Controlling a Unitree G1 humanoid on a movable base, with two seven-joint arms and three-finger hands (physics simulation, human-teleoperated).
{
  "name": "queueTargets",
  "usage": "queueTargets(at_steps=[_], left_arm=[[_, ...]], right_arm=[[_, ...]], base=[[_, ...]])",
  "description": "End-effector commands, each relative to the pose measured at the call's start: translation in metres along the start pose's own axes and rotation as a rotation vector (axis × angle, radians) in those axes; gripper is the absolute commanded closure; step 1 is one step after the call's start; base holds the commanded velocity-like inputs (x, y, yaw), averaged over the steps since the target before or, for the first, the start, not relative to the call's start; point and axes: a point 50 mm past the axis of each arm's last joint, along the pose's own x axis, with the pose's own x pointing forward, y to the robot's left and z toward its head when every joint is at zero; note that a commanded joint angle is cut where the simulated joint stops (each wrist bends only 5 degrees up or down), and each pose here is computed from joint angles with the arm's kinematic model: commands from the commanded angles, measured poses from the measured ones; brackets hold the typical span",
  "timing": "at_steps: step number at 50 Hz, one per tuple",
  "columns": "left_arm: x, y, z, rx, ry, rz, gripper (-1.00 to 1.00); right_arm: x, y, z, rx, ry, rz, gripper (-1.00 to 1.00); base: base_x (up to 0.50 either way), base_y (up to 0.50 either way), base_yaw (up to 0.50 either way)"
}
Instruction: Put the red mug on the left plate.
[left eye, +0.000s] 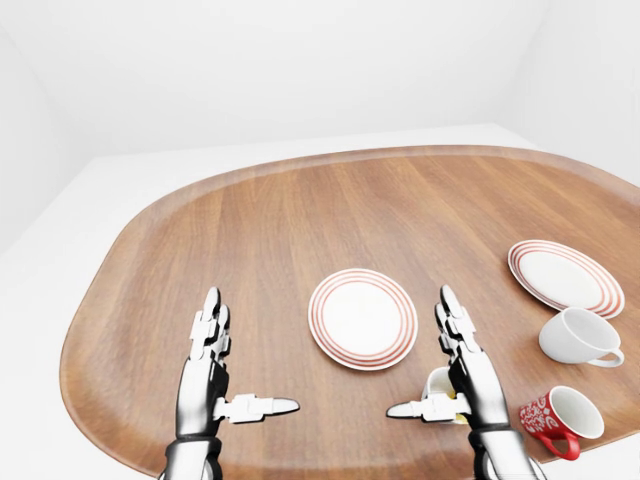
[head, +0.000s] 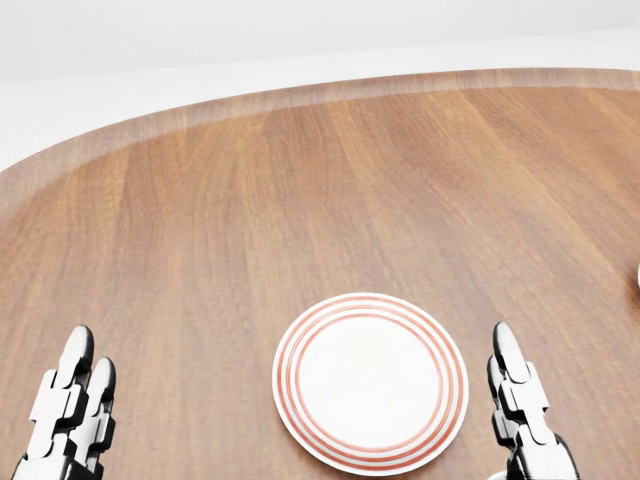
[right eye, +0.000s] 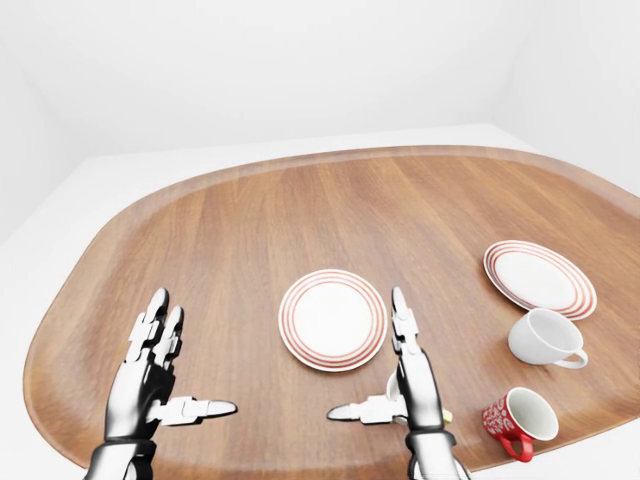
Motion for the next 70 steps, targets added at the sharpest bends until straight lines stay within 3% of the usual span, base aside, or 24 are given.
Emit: queueTargets(at_steps=[1, 4, 5, 10, 17, 23, 29, 40, 53, 62, 70], left_arm=[[0.004, -0.003, 0.001, 0.011, -0.012, -0.003, -1.00], [0.001, -0.002, 0.001, 0.013, -0.005, -0.001, -1.00], [0.000, 0.000, 0.001, 0.005, -0.001, 0.003, -1.00], [0.001, -0.002, 0.002, 0.007, -0.008, 0.006, -1.00], [0.001, -0.002, 0.002, 0.012, -0.009, 0.002, -1.00], [0.006, -0.006, 0.003, 0.025, -0.024, 0.003, -1.00], [0.005, -0.007, 0.003, 0.034, -0.025, 0.005, -1.00], [0.004, -0.007, 0.003, 0.036, -0.022, 0.007, -1.00], [0.005, -0.008, 0.004, 0.036, -0.027, 0.006, -1.00], [0.004, -0.008, 0.004, 0.038, -0.027, 0.005, -1.00], [0.004, -0.008, 0.004, 0.040, -0.025, 0.003, -1.00]], right_arm=[[0.022, 0.000, 0.035, -0.295, -0.167, -0.168, -1.00], [0.026, -0.008, 0.060, -0.461, -0.257, -0.186, -1.00], [0.035, -0.018, 0.072, -0.603, -0.255, -0.219, -1.00], [0.057, -0.034, 0.092, -1.023, -0.182, -0.233, -1.00], [0.067, -0.065, 0.137, -1.219, -0.163, -0.288, -1.00], [0.087, -0.099, 0.131, -1.332, 0.070, -0.178, -1.00], [0.094, -0.119, 0.102, -1.322, 0.241, -0.131, -1.00], [0.072, -0.178, 0.037, -1.120, 0.556, -0.074, -1.00], [0.049, -0.211, -0.019, -0.976, 0.821, 0.017, -1.00], [0.029, -0.224, -0.036, -0.845, 0.873, 0.007, -1.00], [0.023, -0.229, -0.045, -0.816, 0.901, -0.012, -1.00]], base=[[0.00, 0.00, 0.00], [0.00, 0.00, 0.00], [0.00, 0.00, 0.00], [0.00, 0.00, 0.00], [0.00, 0.00, 0.00], [0.00, 0.00, 0.00], [0.00, 0.00, 0.00], [0.00, 0.00, 0.00], [0.00, 0.00, 0.00], [0.00, 0.00, 0.00], [0.00, 0.00, 0.00]])
